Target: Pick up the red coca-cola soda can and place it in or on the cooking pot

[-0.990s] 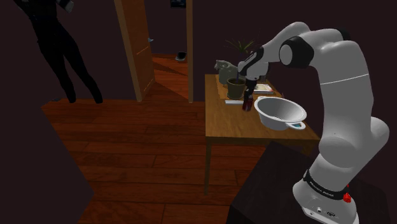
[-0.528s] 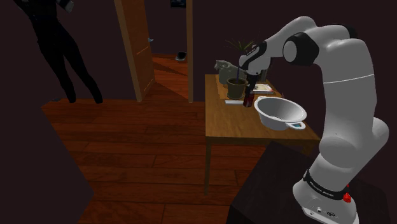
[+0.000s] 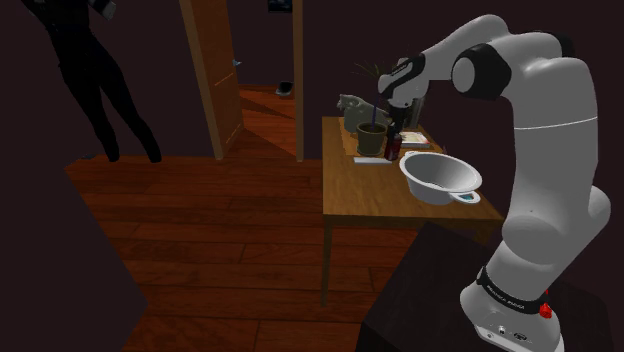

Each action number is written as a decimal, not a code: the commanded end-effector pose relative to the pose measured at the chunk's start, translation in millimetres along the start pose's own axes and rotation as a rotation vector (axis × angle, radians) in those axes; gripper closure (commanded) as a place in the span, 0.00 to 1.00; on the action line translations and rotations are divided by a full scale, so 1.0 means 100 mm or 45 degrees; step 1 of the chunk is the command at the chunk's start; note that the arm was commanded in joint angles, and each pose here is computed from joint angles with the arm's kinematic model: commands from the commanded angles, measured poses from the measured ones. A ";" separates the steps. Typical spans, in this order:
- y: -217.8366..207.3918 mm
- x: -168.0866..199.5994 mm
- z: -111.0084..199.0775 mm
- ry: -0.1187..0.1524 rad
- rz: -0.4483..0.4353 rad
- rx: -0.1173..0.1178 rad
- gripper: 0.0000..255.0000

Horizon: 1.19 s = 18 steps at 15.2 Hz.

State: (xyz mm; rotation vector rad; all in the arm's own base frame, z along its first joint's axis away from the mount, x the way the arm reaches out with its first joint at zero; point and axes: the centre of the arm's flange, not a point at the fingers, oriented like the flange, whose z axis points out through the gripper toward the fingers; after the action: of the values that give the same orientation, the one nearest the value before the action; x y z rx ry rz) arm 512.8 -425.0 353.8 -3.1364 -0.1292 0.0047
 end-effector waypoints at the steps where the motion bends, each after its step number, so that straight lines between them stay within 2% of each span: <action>1: 0.01 0.00 -0.10 0.000 0.000 0.000 1.00; 10: 0.01 0.00 -0.56 0.000 0.000 0.000 1.00; 18: 0.27 -1.01 -0.70 0.000 0.000 0.000 1.00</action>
State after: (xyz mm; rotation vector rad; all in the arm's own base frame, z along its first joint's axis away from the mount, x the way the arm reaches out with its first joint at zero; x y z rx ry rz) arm 428.0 -457.6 424.2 -3.1367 -0.1267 0.0052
